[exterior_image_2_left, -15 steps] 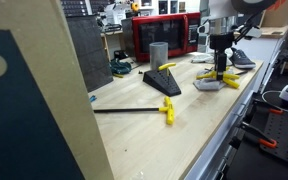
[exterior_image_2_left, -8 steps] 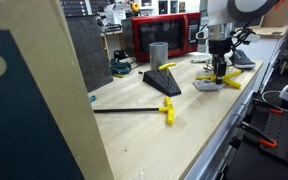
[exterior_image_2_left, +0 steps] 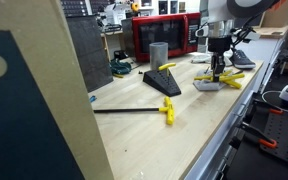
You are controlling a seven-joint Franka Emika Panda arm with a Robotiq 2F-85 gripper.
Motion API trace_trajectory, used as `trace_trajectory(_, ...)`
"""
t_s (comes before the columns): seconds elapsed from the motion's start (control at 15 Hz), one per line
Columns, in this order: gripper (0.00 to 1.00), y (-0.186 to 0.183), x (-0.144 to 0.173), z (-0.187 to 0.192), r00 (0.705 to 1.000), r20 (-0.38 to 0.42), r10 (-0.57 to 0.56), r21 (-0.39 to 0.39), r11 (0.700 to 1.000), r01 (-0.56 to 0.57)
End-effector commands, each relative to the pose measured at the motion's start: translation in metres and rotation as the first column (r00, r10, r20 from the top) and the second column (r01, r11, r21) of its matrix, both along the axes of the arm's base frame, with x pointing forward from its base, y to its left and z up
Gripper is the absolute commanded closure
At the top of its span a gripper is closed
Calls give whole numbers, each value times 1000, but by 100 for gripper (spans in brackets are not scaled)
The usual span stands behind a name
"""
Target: Pick up one yellow and black object and put it in the silver cylindrical container
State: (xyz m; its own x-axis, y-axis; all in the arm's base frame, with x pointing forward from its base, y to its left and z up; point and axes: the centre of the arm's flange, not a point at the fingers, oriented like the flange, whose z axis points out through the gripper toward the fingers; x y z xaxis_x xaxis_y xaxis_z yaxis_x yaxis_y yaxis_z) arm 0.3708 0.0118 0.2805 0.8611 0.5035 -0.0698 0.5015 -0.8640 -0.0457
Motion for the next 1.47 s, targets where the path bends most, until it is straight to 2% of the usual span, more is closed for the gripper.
trace_trajectory(0.0,99,-1,-34,13,1000,19,-7,36,999,6)
trace_trajectory(0.2,99,0,-36,25,999,36,-19,38,999,18)
trace_trajectory(0.27,72,-1,-36,28,999,34,-18,20,1000,17)
trace_trajectory(0.4,64,-3,-36,27,999,33,-11,-10,1000,11)
trace_trajectory(0.6,42,-12,-34,21,1000,25,6,-54,999,-4)
trace_trajectory(0.93,5,-15,-30,7,1000,4,-16,-20,1000,16)
trace_trajectory(1.0,0,-12,-29,5,1000,1,-21,-10,1000,21)
trace_trajectory(1.4,0,-1,-27,-7,999,-35,-27,15,1000,27)
